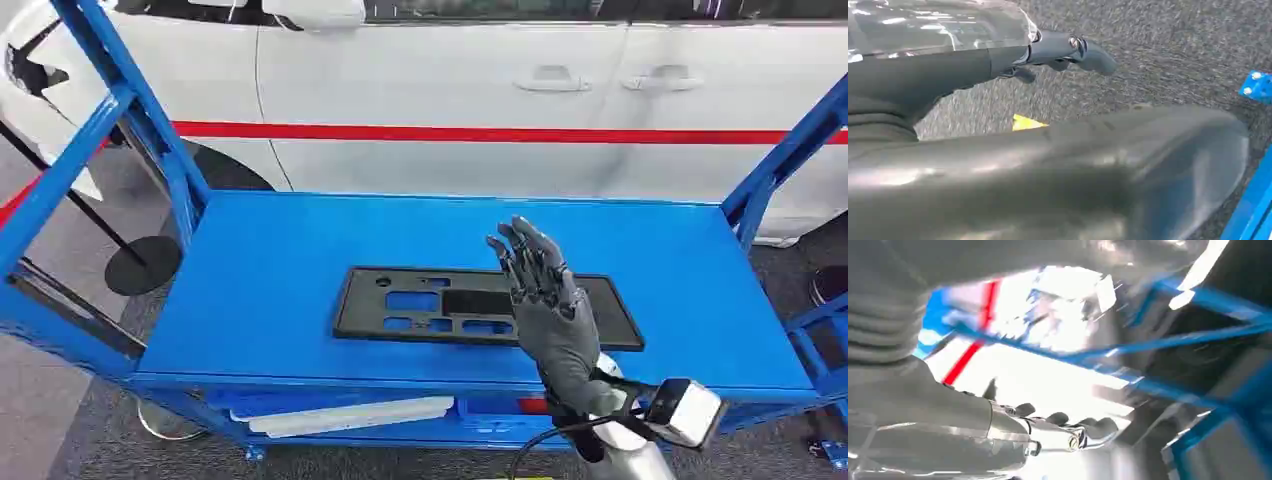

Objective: Take the parts from the cabinet and place them on the table.

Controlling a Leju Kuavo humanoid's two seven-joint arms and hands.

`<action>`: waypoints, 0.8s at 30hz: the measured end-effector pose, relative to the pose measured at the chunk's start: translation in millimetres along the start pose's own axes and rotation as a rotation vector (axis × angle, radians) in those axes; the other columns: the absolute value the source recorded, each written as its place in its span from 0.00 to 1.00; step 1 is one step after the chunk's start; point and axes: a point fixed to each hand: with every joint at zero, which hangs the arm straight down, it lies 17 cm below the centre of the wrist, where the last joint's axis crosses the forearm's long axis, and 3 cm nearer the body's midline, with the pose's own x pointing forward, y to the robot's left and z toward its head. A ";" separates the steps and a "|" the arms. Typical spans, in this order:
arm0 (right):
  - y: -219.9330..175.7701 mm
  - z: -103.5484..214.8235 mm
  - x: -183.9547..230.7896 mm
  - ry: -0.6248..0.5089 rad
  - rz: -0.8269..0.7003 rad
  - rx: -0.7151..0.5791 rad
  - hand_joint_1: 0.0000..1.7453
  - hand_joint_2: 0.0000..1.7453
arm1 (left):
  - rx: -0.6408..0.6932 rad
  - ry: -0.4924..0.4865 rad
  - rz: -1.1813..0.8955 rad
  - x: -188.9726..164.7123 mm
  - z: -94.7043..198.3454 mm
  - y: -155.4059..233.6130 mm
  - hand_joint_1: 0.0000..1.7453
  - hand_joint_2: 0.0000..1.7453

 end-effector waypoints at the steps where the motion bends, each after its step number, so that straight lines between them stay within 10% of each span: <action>1: -1.3 6.0 -6.3 0.024 0.033 -0.005 0.00 1.00 | 0.000 -0.002 0.000 -0.6 0.3 0.1 0.00 0.00; 17: 2.6 70.6 -38.5 0.225 0.277 0.132 0.00 1.00 | -0.016 0.001 -0.002 -5.4 2.5 -3.1 0.00 0.00; 24: 0.3 98.5 -50.0 0.282 0.627 0.233 0.00 1.00 | -0.037 0.009 -0.028 -7.0 3.5 -10.5 0.00 0.00</action>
